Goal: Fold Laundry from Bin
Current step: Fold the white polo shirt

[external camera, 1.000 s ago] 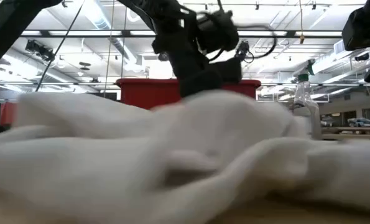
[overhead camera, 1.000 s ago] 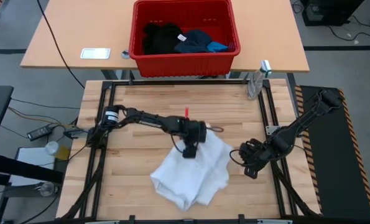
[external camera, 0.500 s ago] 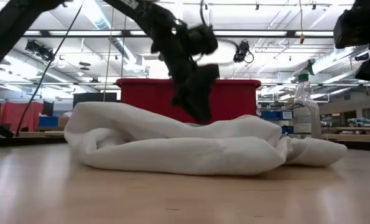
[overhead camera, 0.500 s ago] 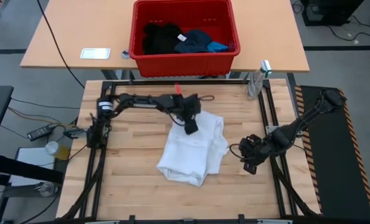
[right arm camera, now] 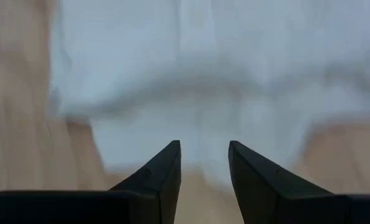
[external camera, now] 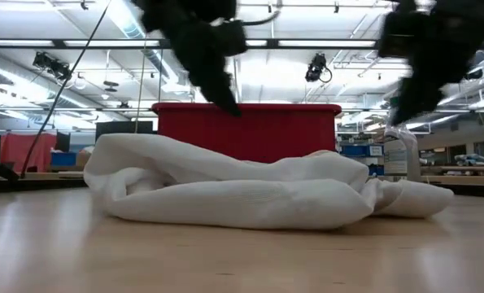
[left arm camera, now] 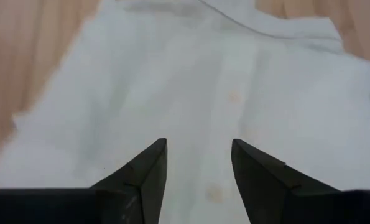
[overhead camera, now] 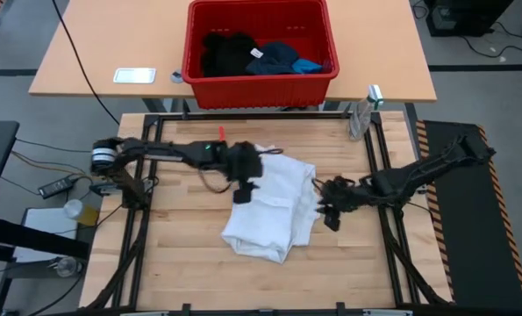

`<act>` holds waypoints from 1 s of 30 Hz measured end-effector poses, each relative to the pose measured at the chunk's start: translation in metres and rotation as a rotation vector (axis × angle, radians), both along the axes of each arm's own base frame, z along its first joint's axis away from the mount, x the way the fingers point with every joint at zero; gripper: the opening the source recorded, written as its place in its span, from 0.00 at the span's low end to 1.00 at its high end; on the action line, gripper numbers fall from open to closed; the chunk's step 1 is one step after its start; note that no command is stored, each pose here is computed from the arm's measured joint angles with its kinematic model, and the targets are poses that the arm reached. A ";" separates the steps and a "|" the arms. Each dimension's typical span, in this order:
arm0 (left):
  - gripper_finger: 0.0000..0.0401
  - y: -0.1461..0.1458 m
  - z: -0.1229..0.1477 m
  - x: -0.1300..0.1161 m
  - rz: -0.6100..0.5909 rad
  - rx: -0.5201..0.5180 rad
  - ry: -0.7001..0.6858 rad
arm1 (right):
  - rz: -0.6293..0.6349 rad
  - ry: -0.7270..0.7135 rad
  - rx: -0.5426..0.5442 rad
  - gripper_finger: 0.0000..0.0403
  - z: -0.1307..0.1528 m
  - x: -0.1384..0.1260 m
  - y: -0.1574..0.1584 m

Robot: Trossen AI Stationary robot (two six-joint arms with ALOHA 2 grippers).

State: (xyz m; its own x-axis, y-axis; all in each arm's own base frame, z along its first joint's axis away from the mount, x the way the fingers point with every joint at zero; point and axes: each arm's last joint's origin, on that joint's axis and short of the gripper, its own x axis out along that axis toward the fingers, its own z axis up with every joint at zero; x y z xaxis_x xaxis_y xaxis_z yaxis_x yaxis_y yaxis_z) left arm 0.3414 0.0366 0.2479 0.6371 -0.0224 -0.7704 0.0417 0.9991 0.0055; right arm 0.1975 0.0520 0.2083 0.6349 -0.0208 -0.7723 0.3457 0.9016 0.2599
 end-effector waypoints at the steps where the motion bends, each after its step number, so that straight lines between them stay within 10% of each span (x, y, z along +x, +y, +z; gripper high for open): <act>1: 0.45 -0.005 -0.002 -0.008 0.006 -0.015 -0.018 | -0.003 -0.034 -0.007 0.35 -0.001 0.008 -0.003; 14: 0.45 -0.039 -0.043 -0.101 0.214 -0.249 0.056 | 0.015 -0.227 -0.188 0.35 -0.046 0.085 -0.040; 22: 0.45 -0.047 -0.028 -0.082 0.214 -0.339 -0.114 | 0.025 -0.134 -0.183 0.35 -0.077 0.093 -0.064; 30: 0.45 -0.066 -0.057 -0.081 0.251 -0.376 0.077 | 0.112 -0.093 -0.154 0.35 -0.092 0.091 -0.102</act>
